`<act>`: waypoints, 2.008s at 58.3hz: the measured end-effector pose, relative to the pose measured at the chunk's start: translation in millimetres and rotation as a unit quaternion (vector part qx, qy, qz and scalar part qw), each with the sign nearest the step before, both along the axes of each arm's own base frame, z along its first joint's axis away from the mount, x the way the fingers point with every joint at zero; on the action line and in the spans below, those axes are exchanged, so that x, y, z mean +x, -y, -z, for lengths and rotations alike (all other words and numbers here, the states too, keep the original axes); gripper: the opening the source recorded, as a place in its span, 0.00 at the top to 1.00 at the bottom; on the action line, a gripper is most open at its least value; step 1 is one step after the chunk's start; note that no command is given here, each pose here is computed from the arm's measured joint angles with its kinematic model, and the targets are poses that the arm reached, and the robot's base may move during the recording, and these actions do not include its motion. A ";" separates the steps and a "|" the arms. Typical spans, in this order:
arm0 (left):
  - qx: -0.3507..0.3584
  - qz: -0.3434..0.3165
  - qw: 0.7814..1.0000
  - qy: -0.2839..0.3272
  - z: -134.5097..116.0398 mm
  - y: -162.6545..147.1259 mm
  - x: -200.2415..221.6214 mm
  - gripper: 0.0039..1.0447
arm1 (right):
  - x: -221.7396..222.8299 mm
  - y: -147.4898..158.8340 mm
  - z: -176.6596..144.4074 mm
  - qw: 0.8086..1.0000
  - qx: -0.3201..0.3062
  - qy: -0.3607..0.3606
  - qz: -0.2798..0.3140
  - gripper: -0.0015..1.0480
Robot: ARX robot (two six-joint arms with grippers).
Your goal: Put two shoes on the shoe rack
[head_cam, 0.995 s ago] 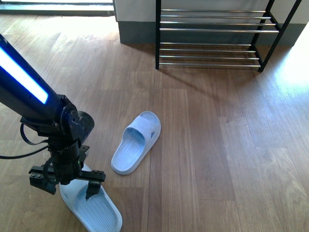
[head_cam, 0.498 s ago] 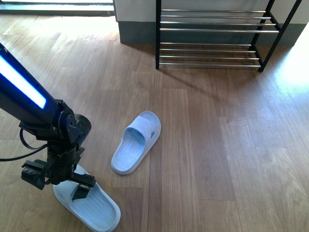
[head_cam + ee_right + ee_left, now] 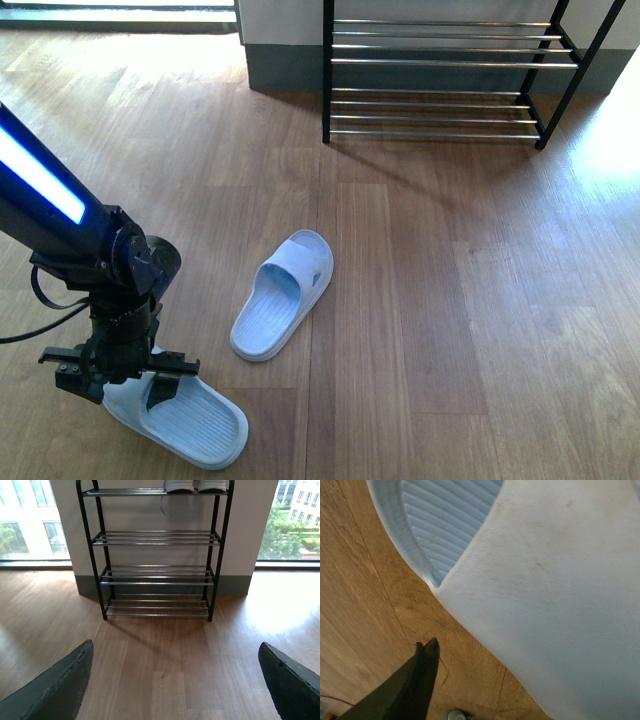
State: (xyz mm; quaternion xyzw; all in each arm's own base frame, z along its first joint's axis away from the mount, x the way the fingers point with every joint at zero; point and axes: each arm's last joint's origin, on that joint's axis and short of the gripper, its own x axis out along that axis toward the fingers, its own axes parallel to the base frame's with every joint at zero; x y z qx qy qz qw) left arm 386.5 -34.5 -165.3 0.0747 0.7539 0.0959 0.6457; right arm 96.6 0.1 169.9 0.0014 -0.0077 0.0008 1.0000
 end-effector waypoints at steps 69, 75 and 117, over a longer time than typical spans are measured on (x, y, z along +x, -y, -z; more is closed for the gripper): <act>0.198 0.158 0.881 0.399 -248.8 -36.9 -37.6 0.98 | 0.0 0.0 0.0 1.000 0.000 0.000 0.000 0.09; 0.200 0.133 0.861 0.449 -282.3 -35.4 -68.0 0.98 | 0.0 0.0 0.0 1.000 0.000 0.000 0.000 0.09; 0.212 0.068 0.808 0.545 -336.8 -31.7 -157.3 0.98 | 0.0 0.1 0.0 1.000 0.000 0.000 0.002 0.09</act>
